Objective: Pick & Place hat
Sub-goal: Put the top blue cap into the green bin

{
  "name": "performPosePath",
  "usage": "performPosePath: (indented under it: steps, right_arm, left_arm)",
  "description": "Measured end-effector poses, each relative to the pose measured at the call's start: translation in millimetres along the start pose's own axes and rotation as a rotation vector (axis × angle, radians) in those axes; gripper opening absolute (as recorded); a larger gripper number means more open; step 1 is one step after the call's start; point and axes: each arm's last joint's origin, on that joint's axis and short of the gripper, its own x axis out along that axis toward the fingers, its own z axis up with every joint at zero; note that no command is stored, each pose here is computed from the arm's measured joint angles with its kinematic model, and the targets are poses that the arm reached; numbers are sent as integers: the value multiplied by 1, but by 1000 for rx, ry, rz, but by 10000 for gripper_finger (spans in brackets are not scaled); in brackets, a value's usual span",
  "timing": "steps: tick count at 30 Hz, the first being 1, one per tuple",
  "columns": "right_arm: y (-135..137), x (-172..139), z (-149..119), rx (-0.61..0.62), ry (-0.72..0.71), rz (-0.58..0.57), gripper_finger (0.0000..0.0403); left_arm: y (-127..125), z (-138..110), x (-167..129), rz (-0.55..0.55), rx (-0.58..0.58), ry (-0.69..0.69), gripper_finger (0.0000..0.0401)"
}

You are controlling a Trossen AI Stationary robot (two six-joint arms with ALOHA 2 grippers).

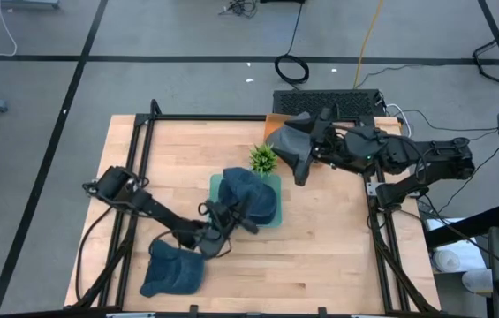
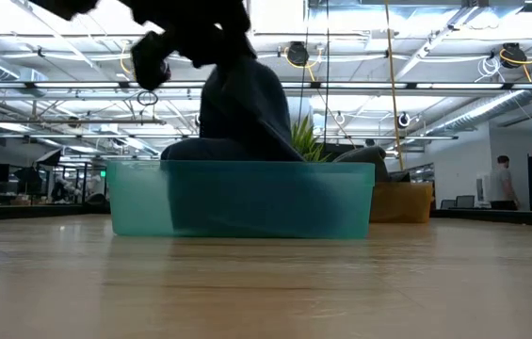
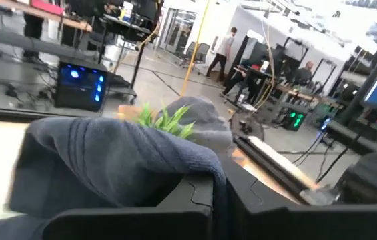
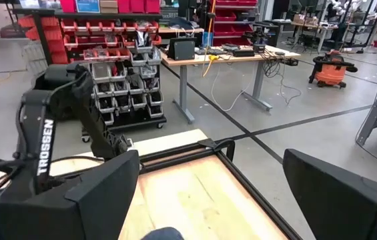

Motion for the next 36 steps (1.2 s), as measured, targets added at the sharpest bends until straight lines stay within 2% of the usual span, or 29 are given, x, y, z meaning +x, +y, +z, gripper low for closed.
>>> performPosePath:
  steps: [3, 6, 10, 15, 20, 23, 26, 31, 34, 36]
  right_arm:
    - [0, -1, 0, 1, -2, -1, 357]
    - [0, 0, 0, 0, -1, 0, 357]
    - [0, -1, 1, 5, -7, 0, 357]
    - [0, 0, 1, 6, -8, 0, 357]
    - [0, 0, 2, 9, -15, 1, 357]
    - [0, 0, 2, 10, -15, 1, 357]
    - [0, 0, 2, 9, -15, 1, 357]
    - [0, 0, 2, 9, -14, 1, 357]
    - [0, 0, 2, 10, -16, 1, 357]
    - [0, 0, 2, 10, -16, 1, 357]
  left_arm:
    - [-1, -1, -17, 20, 50, -9, 4]
    - [-3, -1, -32, -25, 128, 9, 20]
    - [-4, -1, -52, -61, 153, 22, 59]
    - [-6, 12, -70, -68, 184, 22, 118]
    - [-7, 29, -72, -72, 182, 24, 183]
    - [-9, 32, -72, -100, 235, 28, 218]
    - [-10, 32, -71, -154, 273, 37, 246]
    - [-9, 29, -71, -151, 336, 35, 279]
    - [-7, 24, -63, -153, 389, 39, 295]
    - [-5, 16, -53, -198, 374, 75, 305]
